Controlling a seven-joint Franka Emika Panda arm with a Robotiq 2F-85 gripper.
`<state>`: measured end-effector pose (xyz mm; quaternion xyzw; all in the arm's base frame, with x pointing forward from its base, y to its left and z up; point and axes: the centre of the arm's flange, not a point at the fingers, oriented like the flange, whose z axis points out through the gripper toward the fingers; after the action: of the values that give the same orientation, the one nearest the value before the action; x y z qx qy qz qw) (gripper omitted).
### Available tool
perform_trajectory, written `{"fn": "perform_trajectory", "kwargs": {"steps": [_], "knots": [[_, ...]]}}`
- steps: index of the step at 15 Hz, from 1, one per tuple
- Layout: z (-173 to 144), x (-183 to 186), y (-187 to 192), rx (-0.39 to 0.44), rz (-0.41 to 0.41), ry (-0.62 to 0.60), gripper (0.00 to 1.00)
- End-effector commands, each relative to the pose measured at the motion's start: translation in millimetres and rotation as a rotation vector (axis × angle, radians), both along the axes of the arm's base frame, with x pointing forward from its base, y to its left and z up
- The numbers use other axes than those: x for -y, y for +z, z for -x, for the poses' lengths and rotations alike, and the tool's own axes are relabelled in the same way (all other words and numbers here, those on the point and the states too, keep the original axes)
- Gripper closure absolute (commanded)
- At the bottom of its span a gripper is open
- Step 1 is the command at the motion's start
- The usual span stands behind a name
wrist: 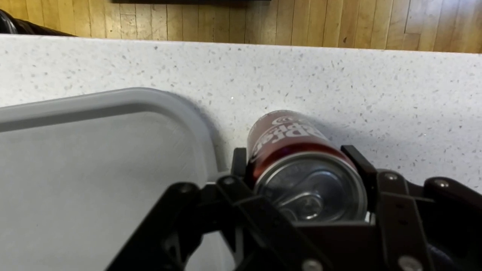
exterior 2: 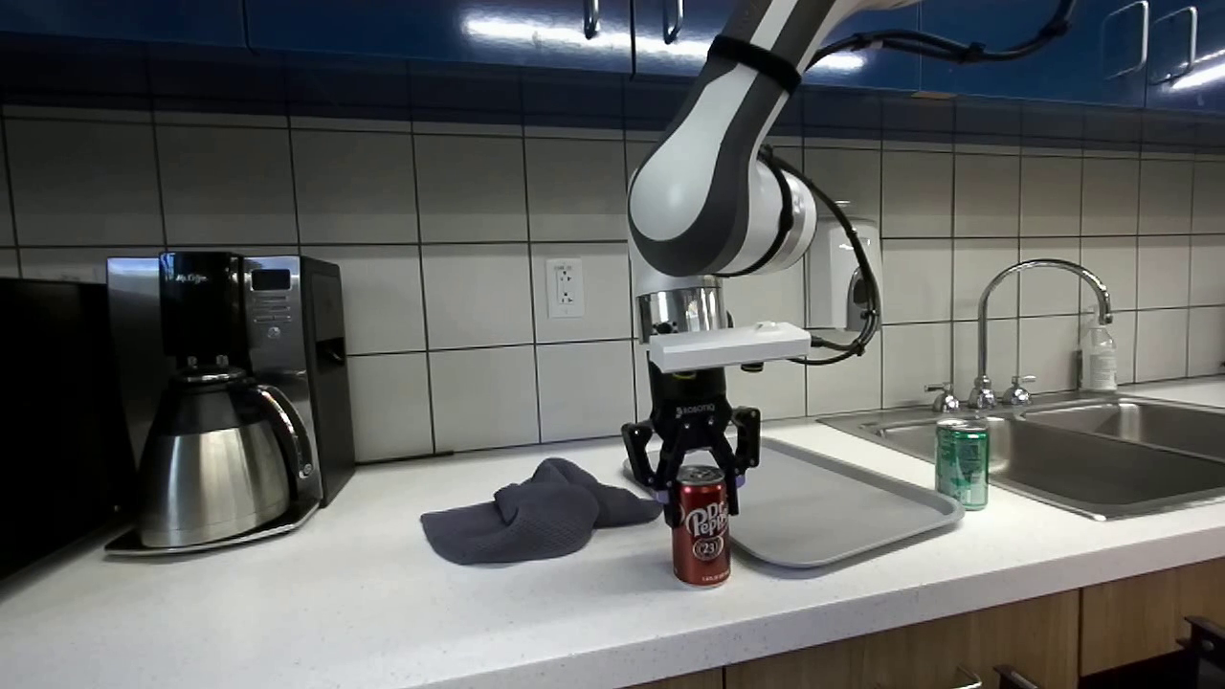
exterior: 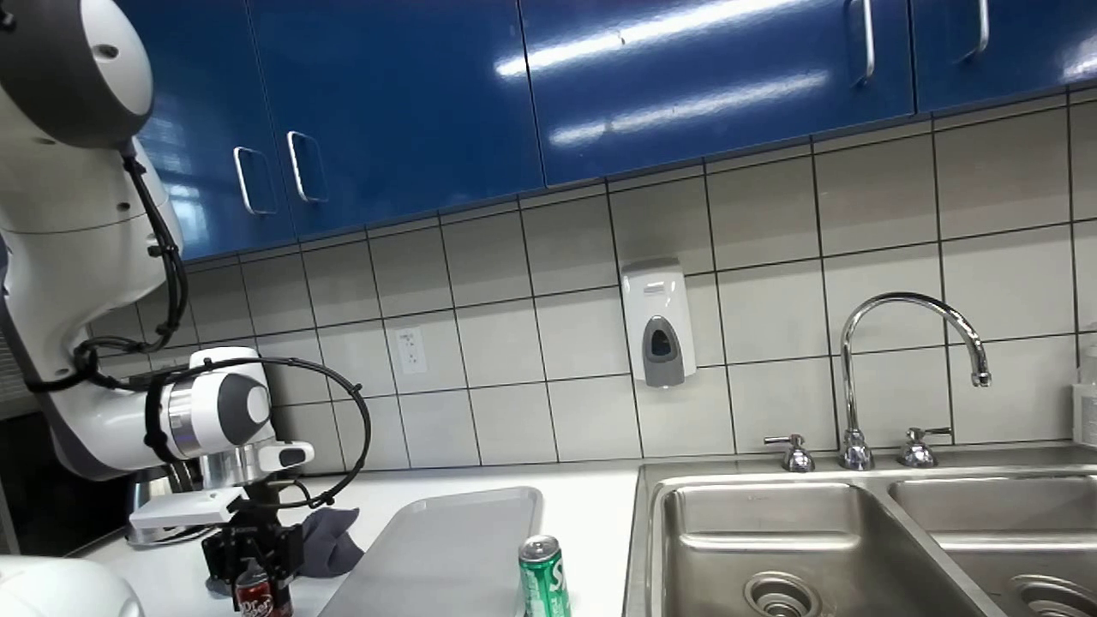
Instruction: Put the cans on the tray
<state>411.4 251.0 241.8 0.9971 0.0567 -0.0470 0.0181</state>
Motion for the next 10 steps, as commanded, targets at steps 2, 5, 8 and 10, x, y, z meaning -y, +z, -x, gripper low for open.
{"fn": "perform_trajectory", "kwargs": {"steps": [2,5,8,10], "knots": [[-0.2,-1.6,12.1,0.020,-0.008,-0.004,0.62],[-8.6,-0.5,29.4,0.027,-0.025,-0.021,0.62],[-22.7,0.6,50.0,0.055,-0.048,-0.040,0.62],[-36.0,5.2,61.8,0.075,-0.051,-0.054,0.62]]}}
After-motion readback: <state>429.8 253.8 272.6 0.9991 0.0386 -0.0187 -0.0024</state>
